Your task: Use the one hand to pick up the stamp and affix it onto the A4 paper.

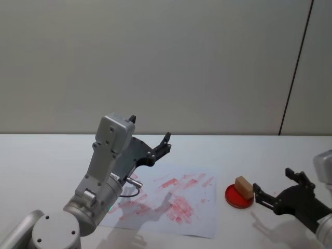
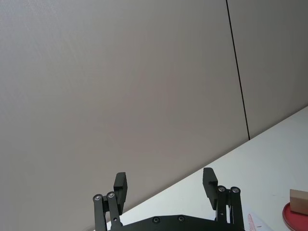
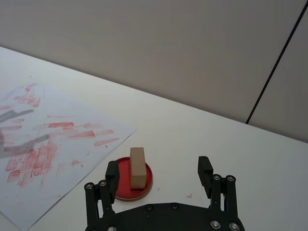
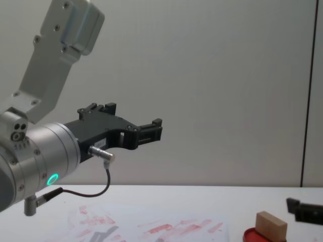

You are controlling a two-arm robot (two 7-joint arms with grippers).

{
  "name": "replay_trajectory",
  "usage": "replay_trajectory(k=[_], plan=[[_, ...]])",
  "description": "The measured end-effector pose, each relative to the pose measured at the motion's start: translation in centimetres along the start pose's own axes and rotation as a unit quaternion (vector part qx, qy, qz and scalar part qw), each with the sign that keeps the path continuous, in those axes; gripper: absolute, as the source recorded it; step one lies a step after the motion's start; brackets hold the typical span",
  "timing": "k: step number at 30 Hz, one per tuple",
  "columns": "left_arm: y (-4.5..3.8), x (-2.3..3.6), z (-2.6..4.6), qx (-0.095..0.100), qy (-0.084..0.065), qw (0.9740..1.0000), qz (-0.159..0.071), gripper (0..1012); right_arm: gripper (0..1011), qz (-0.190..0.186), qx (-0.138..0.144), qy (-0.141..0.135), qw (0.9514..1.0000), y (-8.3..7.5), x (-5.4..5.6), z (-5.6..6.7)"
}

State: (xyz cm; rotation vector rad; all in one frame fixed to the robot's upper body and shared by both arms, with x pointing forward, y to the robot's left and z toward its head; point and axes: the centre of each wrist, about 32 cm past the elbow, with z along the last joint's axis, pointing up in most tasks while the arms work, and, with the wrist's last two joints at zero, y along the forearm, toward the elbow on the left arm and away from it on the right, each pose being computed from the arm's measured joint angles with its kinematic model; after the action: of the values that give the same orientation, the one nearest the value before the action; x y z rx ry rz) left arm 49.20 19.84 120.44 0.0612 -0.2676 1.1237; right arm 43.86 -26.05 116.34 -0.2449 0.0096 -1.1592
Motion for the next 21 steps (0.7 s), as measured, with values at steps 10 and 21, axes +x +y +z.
replay_trajectory(k=[10, 21], plan=[[0.00, 0.00, 0.00, 0.000, 0.000, 1.0000, 0.000, 1002, 1001, 0.007, -0.024, -0.007, 0.9997, 2.4, -0.5, -0.7], [0.00, 0.00, 0.00, 0.000, 0.000, 1.0000, 0.000, 1002, 1001, 0.013, -0.040, -0.010, 0.9991, 5.0, -1.4, -1.2]])
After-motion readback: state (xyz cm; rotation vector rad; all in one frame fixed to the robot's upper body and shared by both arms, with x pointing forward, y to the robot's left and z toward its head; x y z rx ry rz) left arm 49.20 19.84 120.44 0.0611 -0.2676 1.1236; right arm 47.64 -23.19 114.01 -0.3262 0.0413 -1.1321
